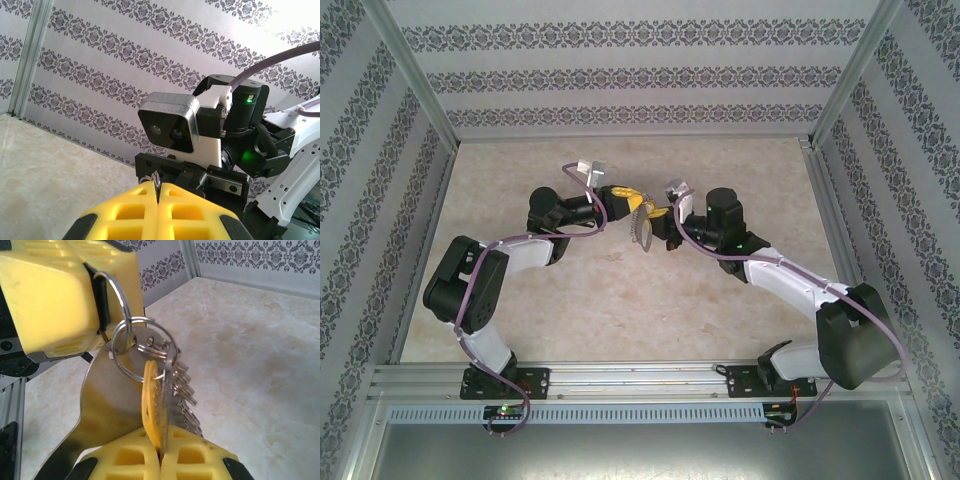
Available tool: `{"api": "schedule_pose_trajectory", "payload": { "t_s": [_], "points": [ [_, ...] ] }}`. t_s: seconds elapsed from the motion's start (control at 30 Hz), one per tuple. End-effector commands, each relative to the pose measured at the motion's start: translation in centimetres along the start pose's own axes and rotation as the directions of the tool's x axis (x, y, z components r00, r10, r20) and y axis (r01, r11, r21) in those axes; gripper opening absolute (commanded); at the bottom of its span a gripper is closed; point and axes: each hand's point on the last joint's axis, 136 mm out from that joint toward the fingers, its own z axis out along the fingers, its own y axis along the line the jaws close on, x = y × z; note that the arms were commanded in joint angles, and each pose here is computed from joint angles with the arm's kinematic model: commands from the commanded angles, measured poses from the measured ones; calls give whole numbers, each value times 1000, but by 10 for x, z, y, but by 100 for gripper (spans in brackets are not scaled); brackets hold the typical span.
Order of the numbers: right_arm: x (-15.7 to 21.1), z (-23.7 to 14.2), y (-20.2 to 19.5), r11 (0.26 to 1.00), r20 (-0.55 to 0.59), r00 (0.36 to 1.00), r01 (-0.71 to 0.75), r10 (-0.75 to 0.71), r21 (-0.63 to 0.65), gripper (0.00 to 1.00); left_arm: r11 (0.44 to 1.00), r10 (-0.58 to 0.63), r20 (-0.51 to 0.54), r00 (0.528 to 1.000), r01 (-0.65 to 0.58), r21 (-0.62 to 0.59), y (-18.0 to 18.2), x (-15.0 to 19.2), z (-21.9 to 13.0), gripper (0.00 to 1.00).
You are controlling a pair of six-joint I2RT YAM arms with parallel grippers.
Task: Put the keys on the keyring
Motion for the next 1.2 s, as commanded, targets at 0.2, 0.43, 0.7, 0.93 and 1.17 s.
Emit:
{"api": "schedule_pose_trajectory", "payload": {
  "t_s": [0.2, 0.43, 0.7, 0.93, 1.17],
  "points": [
    [23, 9, 10, 998, -85, 996, -5, 0, -58, 0, 994, 93, 43, 995, -95, 52, -15, -17, 5, 0],
    [23, 8, 11, 999, -94, 996, -6, 1, -51, 11, 994, 91, 43, 995, -93, 50, -15, -17, 5, 0],
    [1, -21, -8, 998, 37, 999, -29, 27, 62, 41, 996, 83, 62, 995, -84, 21, -11, -18, 3, 0],
    [-24, -44, 4, 998, 142, 990, -17, 8, 61, 41, 997, 71, 66, 995, -72, 14, -12, -15, 4, 0],
    [-63, -56, -8, 987, 308, 947, -129, 93, 97, 47, 997, 71, 106, 992, -68, -28, -9, -18, 7, 0]
  ]
}}
